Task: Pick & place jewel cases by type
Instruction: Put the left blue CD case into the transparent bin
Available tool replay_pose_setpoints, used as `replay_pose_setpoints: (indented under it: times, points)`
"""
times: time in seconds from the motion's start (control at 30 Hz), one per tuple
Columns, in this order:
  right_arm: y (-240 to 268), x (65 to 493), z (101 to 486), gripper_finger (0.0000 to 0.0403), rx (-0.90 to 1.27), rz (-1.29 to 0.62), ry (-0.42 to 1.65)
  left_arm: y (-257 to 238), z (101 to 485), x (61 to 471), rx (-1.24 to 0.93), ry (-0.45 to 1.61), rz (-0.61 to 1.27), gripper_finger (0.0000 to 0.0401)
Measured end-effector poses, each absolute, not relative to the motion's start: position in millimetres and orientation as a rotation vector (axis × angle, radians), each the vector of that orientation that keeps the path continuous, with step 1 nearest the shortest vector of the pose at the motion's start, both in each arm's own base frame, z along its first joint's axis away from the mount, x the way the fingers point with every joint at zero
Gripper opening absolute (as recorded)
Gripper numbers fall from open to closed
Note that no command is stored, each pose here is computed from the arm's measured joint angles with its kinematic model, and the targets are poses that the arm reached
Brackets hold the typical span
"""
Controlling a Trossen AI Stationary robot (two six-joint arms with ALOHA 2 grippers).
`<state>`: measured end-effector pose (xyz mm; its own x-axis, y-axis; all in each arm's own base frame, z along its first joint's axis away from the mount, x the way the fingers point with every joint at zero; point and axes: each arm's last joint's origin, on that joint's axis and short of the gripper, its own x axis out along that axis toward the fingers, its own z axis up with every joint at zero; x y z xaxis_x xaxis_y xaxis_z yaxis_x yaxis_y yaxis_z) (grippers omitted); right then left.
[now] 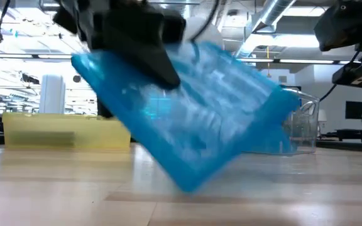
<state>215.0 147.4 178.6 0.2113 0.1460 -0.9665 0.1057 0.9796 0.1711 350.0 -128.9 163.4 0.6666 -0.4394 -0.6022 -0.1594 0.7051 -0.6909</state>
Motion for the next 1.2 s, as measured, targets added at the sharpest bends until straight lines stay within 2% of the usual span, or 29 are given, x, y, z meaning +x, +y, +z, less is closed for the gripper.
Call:
replay_pose_setpoints:
  times: [0.17,0.37,0.63,0.8,1.03,1.2]
  points:
    - [146,217,176,0.0000,0.217,0.017,1.366,-134,194,334,-0.641,0.766,-0.162,0.0002]
    - [143,218,177,0.0000,0.183,-0.008,1.346,-141,221,318,-0.351,0.656,-0.179,0.0002]
    - [140,218,177,0.0000,0.118,-0.069,1.310,-158,228,303,0.181,0.551,-0.142,0.0004]
    - [138,216,176,0.0000,0.087,-0.104,1.307,-165,229,298,0.362,0.520,-0.079,0.0003]
    - [138,216,176,0.0000,0.083,-0.110,1.300,-167,229,297,0.300,0.523,-0.070,0.0003]
    - [138,217,177,0.0000,0.110,-0.130,1.297,-163,230,300,-0.018,0.519,0.008,0.0004]
